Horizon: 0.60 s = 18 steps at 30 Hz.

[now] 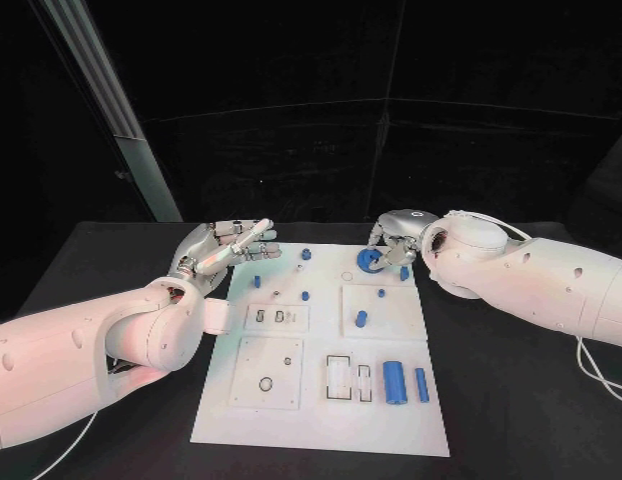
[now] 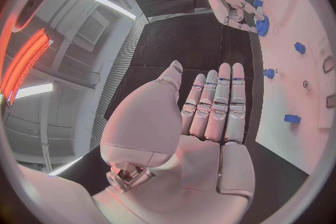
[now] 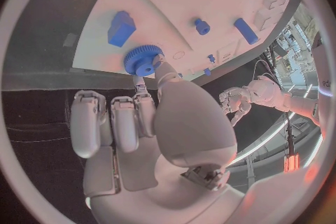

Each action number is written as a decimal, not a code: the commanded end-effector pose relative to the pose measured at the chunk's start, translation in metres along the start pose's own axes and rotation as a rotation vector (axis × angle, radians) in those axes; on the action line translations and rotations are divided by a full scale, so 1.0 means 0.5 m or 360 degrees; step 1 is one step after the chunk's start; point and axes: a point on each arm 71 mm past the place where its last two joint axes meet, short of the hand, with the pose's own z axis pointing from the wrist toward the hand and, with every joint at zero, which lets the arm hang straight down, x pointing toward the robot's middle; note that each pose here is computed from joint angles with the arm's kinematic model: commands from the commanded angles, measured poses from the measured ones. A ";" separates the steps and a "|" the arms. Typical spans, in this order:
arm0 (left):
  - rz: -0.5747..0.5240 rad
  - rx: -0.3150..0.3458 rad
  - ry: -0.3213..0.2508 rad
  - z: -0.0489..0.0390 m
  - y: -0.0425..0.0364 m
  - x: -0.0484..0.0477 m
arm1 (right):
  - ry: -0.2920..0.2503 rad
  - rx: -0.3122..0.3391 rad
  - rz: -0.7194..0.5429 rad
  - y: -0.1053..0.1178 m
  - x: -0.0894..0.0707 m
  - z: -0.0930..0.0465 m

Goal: Assemble the parts on the task board

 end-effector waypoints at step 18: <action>-0.0008 0.0003 0.0030 0.001 -0.002 0.003 | -0.0318 -0.0213 0.0056 0.098 -0.027 -0.008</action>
